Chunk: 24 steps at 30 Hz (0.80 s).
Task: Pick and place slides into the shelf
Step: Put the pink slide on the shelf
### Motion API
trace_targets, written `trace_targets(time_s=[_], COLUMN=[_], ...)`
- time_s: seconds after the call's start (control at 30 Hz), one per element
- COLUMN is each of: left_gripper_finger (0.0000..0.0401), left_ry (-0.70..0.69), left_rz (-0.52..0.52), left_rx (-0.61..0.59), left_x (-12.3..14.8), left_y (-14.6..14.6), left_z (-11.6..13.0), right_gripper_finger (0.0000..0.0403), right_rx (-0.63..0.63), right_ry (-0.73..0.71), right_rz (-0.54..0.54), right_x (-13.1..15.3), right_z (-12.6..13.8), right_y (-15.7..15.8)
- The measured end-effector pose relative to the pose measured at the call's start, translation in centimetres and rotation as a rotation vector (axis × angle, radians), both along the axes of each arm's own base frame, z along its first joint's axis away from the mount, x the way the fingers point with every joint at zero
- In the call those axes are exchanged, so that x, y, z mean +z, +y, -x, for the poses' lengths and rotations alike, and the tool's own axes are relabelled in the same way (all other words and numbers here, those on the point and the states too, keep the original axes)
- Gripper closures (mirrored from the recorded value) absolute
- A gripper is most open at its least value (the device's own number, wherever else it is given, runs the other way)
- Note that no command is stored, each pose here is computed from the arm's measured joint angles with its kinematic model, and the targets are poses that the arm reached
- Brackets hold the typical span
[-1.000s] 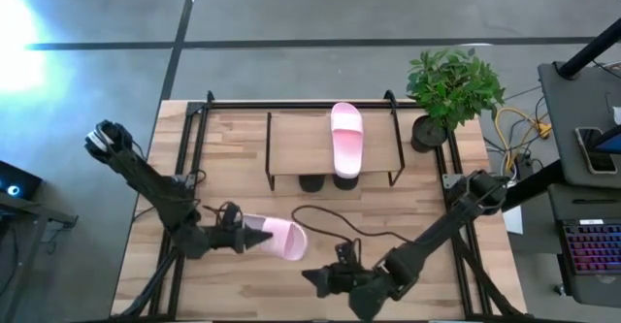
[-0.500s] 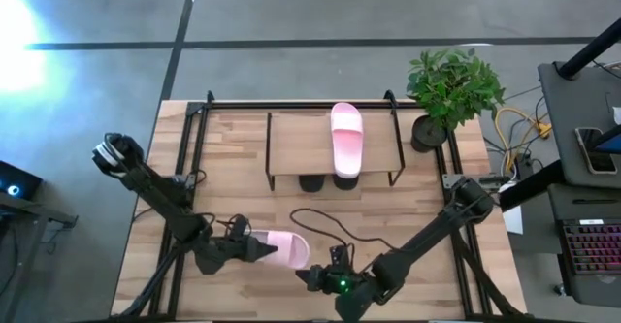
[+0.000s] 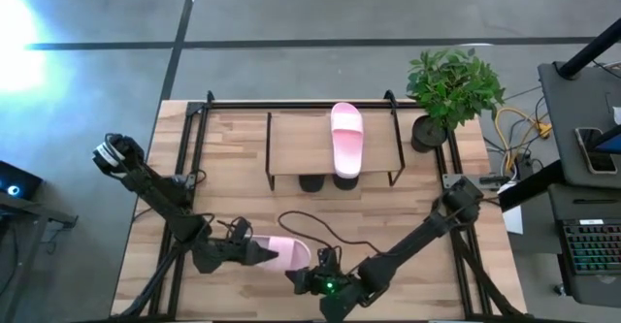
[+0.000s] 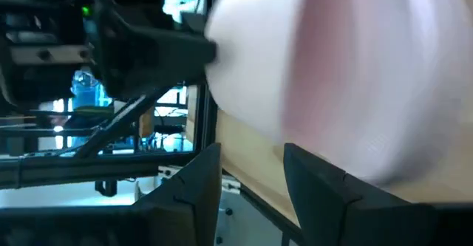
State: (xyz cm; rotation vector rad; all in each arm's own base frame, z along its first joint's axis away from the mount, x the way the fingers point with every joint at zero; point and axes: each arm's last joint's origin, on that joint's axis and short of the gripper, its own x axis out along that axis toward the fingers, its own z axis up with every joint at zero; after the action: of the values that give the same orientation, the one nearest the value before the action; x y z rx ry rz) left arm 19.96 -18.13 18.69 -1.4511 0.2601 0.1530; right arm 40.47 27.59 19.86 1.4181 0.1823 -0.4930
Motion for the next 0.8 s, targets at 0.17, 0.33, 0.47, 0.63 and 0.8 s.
trace_targets(time_s=[0.17,0.33,0.47,0.63,0.8], left_gripper_finger=[0.0317,0.0317,0.0317,0.0317,0.0317], left_ry=[-0.006,-0.043,-0.050,-0.034,-0.015], left_rz=[0.007,-0.029,-0.045,-0.054,-0.067], left_rx=[-0.011,-0.033,-0.050,-0.064,-0.080], left_x=[0.1,0.5,0.7,0.5,0.3], left_y=[-0.1,-0.3,-0.5,-0.6,-0.6], left_z=[0.0,0.0,0.0,0.2,0.2], right_gripper_finger=[0.0273,0.0275,0.0276,0.0278,0.0278], right_rx=[0.042,0.086,0.093,0.101,0.112], right_ry=[0.012,0.056,0.054,0.051,0.057], right_rz=[0.019,0.009,0.010,0.012,0.006], right_x=[0.7,0.6,0.8,1.2,1.2], right_z=[-1.1,-1.7,-1.7,-1.6,-1.5], right_y=[-1.0,-1.9,-1.9,-1.9,-1.9])
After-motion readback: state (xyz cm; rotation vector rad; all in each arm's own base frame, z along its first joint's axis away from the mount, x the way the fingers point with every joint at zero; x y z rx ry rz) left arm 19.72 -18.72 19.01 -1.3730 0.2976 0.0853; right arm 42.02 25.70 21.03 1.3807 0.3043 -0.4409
